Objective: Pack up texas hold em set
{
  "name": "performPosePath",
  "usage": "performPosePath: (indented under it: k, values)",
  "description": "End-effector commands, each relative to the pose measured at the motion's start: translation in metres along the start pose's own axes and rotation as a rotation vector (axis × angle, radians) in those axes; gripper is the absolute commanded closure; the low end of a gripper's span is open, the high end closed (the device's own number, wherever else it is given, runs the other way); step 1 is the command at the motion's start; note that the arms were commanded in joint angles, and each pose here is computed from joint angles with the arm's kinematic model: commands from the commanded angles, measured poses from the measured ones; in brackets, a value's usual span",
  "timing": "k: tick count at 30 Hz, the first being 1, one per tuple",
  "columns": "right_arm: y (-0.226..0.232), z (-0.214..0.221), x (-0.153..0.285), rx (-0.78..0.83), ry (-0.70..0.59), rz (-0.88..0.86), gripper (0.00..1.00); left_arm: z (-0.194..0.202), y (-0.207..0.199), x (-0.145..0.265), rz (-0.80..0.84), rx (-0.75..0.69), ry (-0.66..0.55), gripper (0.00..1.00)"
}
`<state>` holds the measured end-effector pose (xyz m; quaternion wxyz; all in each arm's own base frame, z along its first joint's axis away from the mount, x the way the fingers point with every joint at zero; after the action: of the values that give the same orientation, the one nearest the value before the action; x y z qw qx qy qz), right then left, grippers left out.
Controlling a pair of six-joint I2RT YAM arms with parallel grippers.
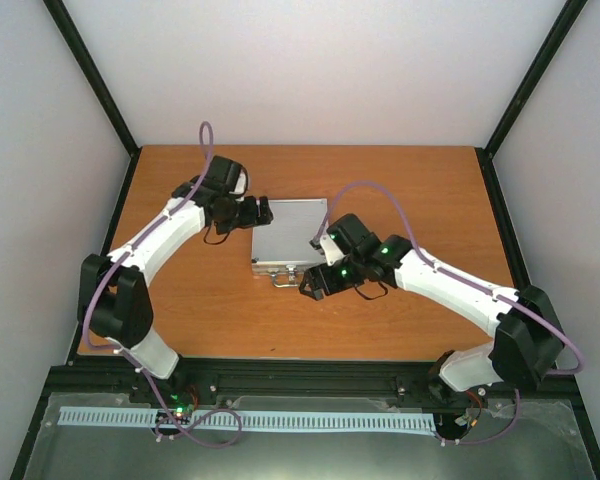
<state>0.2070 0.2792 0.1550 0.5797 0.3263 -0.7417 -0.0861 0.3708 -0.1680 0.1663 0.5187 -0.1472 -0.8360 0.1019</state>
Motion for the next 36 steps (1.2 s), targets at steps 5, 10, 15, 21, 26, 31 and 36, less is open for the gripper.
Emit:
performPosePath:
  k: [5, 10, 15, 21, 26, 31, 36]
  values:
    - [0.022, 0.008, -0.027, -0.052, -0.015, -0.194, 0.22, 0.001, -0.019, 0.002, -0.034, -0.039, -0.008, 0.00]
    - [0.023, 0.004, -0.041, -0.081, 0.013, -0.209, 0.23, -0.008, -0.026, -0.018, -0.041, -0.086, 0.037, 0.00]
    - [0.014, -0.004, -0.053, -0.185, -0.019, -0.171, 0.29, -0.011, -0.026, -0.030, -0.054, -0.129, 0.056, 0.00]
    - [0.007, -0.017, -0.059, -0.279, -0.076, -0.133, 0.29, -0.010, -0.008, -0.041, -0.158, -0.155, 0.095, 0.02]
    - [0.010, -0.026, -0.060, -0.326, -0.107, -0.148, 0.30, 0.000, 0.003, -0.053, -0.206, -0.157, 0.148, 0.04]
    - [0.022, -0.031, -0.063, -0.318, -0.148, -0.167, 0.30, 0.013, 0.019, -0.074, -0.265, -0.165, 0.197, 0.04]
    - [0.033, -0.029, -0.076, -0.324, -0.144, -0.195, 0.30, 0.024, 0.025, -0.086, -0.270, -0.145, 0.226, 0.05]
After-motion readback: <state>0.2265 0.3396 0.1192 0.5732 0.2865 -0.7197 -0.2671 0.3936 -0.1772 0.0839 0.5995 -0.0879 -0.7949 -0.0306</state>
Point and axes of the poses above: each gripper's point midway between its finger pads, its own x axis back along the fingers, its own y axis along the line the jaws close on, z = x × y, the point moved 1 cm from there along x, back along the fingers, and after that the axes turned 9 degrees about -x, right-handed, at the moved point
